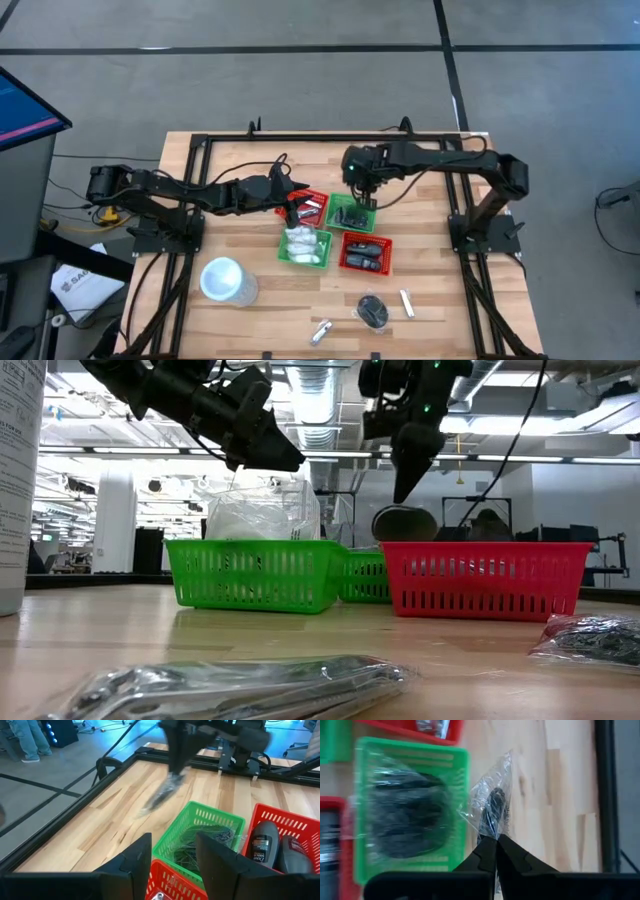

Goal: Pick & Place Travel size toiletries
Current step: Put the black hairbrush into the top right green bin, then put the silver nail cutter into the top left red bin

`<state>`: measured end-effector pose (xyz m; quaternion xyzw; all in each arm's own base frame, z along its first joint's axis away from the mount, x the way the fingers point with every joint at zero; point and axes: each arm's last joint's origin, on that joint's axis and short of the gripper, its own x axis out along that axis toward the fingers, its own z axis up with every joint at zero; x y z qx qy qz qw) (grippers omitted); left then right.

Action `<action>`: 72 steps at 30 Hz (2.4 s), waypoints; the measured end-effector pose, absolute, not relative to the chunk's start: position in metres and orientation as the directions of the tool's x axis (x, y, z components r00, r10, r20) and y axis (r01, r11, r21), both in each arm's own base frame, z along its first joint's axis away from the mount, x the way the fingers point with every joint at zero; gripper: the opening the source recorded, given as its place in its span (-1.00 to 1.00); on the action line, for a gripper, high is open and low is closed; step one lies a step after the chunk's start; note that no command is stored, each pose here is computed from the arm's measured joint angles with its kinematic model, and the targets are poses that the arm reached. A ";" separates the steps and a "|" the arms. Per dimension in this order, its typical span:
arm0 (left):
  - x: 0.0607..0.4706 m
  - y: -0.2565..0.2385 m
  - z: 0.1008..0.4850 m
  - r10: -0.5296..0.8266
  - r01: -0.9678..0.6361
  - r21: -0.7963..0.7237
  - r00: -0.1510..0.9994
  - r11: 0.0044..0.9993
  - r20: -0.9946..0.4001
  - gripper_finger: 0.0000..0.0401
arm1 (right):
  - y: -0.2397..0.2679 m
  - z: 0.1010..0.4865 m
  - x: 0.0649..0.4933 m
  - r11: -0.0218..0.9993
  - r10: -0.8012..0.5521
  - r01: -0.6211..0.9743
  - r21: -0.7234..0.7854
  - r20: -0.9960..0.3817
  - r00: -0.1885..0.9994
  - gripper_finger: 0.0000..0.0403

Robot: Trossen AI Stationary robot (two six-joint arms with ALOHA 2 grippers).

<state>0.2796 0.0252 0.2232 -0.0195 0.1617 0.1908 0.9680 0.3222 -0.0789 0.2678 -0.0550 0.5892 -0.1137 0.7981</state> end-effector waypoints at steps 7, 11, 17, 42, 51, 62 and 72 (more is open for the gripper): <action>0.279 0.025 0.223 0.363 -0.375 0.026 0.873 0.927 -0.326 -0.29 | -0.042 0.275 0.320 0.977 -0.212 0.095 -0.192 -0.935 0.285 -1.00; 0.279 0.025 0.223 0.363 -0.375 0.026 0.873 0.927 -0.327 -0.29 | -0.023 0.275 0.320 0.980 -0.194 0.093 -0.175 -0.937 0.289 -1.00; 0.279 0.025 0.223 0.363 -0.375 0.026 0.873 0.926 -0.327 -0.29 | -0.002 0.275 0.321 0.984 -0.175 0.080 -0.158 -0.937 0.301 -1.00; 0.279 0.025 0.223 0.363 -0.375 0.027 0.872 0.926 -0.328 -0.29 | 0.003 0.271 0.327 0.980 -0.169 0.152 -0.125 -0.930 0.327 -0.99; 0.279 0.025 0.222 0.363 -0.376 0.027 0.872 0.926 -0.330 -0.29 | 0.003 0.271 0.327 0.980 -0.170 0.153 -0.126 -0.929 0.328 -0.64; 0.281 0.012 0.223 0.205 -0.226 -0.027 0.921 0.974 -0.333 -0.30 | 0.008 0.271 0.327 0.981 -0.169 0.145 -0.127 -0.929 0.330 -0.45; 0.290 -0.044 0.258 0.134 -0.135 0.013 0.964 0.991 -0.231 -0.45 | 0.009 0.272 0.329 0.985 -0.167 0.087 -0.146 -0.922 0.350 -0.47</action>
